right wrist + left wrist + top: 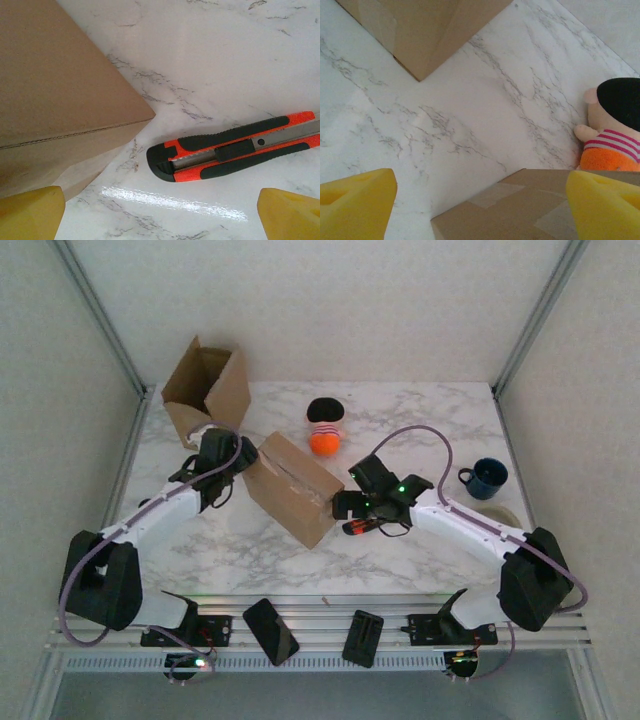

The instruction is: Unpack the express box

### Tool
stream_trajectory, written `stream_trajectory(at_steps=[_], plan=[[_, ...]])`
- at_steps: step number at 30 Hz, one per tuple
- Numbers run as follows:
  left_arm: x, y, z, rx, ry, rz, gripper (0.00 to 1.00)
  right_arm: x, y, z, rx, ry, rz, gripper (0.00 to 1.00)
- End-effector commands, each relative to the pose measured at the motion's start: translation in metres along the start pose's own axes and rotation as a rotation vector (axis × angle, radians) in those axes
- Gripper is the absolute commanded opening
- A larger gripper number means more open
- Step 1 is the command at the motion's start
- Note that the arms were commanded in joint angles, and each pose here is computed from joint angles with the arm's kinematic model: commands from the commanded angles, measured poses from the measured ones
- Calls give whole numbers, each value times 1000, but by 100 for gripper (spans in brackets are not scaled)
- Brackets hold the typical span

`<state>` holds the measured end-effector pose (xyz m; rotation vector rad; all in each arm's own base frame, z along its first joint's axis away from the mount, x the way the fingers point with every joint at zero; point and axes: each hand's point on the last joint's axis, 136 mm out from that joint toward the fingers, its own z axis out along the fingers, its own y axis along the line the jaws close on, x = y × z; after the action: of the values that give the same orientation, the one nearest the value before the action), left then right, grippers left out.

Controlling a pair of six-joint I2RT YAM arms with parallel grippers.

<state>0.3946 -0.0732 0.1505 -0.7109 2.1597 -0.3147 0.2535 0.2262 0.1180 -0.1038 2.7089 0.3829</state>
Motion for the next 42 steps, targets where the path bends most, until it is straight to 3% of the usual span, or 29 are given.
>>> stream_trajectory(at_steps=[1, 6, 11, 15, 20, 27, 42], plan=[[23, 8, -4, -19, 83, 31, 87, -22, 27, 4, -91, -41, 36, 99], [21, 0, 0, 5, 84, 38, 88, -26, 30, 11, -73, -24, 45, 99], [15, -9, -1, 24, 77, 43, 91, -24, 1, -6, 66, -44, 79, 99], [-2, -18, -10, 29, 43, 56, 97, -5, -26, -12, 157, -24, 212, 99], [-28, -24, -25, 14, -27, 74, 100, 24, -40, 1, 182, 29, 414, 99], [-60, -24, -49, 9, -123, 83, 100, 14, -36, 14, 182, -10, 544, 99], [-51, -32, -76, 111, -79, 110, 100, 23, -37, 76, 280, 113, 656, 99]])
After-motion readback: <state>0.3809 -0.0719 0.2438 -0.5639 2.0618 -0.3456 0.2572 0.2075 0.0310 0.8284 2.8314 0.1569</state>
